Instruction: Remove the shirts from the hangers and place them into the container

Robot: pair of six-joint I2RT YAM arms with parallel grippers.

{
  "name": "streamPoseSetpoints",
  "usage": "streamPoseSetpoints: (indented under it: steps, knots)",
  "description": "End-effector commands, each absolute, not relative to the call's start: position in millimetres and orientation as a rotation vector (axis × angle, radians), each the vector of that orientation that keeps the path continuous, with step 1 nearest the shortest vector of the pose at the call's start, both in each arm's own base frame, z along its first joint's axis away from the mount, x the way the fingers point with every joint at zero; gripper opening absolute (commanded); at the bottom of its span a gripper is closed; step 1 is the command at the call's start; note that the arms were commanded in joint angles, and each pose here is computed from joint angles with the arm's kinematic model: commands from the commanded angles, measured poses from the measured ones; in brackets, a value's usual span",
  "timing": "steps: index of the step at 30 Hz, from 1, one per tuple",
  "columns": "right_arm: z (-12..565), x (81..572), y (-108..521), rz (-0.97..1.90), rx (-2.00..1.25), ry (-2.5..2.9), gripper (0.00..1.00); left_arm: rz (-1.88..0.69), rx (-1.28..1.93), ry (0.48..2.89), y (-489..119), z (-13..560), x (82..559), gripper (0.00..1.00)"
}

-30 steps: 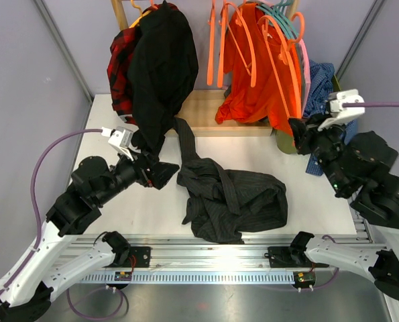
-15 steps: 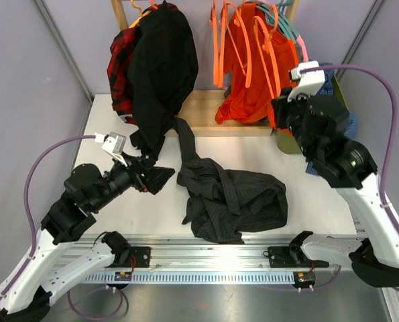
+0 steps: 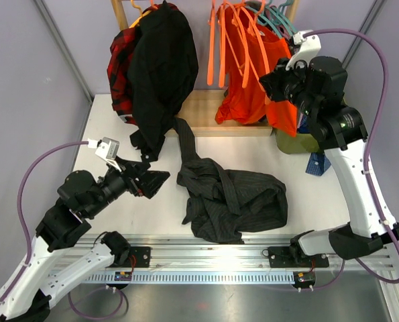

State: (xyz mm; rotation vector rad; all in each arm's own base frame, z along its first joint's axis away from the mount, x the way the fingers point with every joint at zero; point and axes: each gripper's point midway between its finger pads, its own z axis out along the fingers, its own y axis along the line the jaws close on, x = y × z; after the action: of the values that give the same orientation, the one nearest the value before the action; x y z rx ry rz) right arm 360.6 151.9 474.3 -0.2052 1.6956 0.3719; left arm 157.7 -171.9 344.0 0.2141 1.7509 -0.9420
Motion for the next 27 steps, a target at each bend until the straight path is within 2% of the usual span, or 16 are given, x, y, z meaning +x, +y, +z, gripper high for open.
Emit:
streamPoseSetpoints:
  steps: [1, 8, 19, 24, 27]
  knots:
    - [515, 354, 174, 0.532, -0.278, 1.579, 0.00, -0.938, 0.198, 1.719, -169, 349, 159, 0.99]
    - [518, 375, 182, 0.588, -0.274, 1.611, 0.00, -0.927, 0.193, 1.721, -166, 347, 158, 0.99]
    - [503, 320, 143, 0.496, -0.196, 1.659, 0.00, -0.925, 0.193, 1.736, -170, 341, 162, 0.99]
    - [514, 299, 132, 0.474, -0.207, 1.621, 0.00, -0.949, 0.208, 1.751, -181, 341, 168, 0.99]
    - [513, 303, 137, 0.483, -0.222, 1.617, 0.00, -0.964, 0.209, 1.750, -185, 342, 169, 0.99]
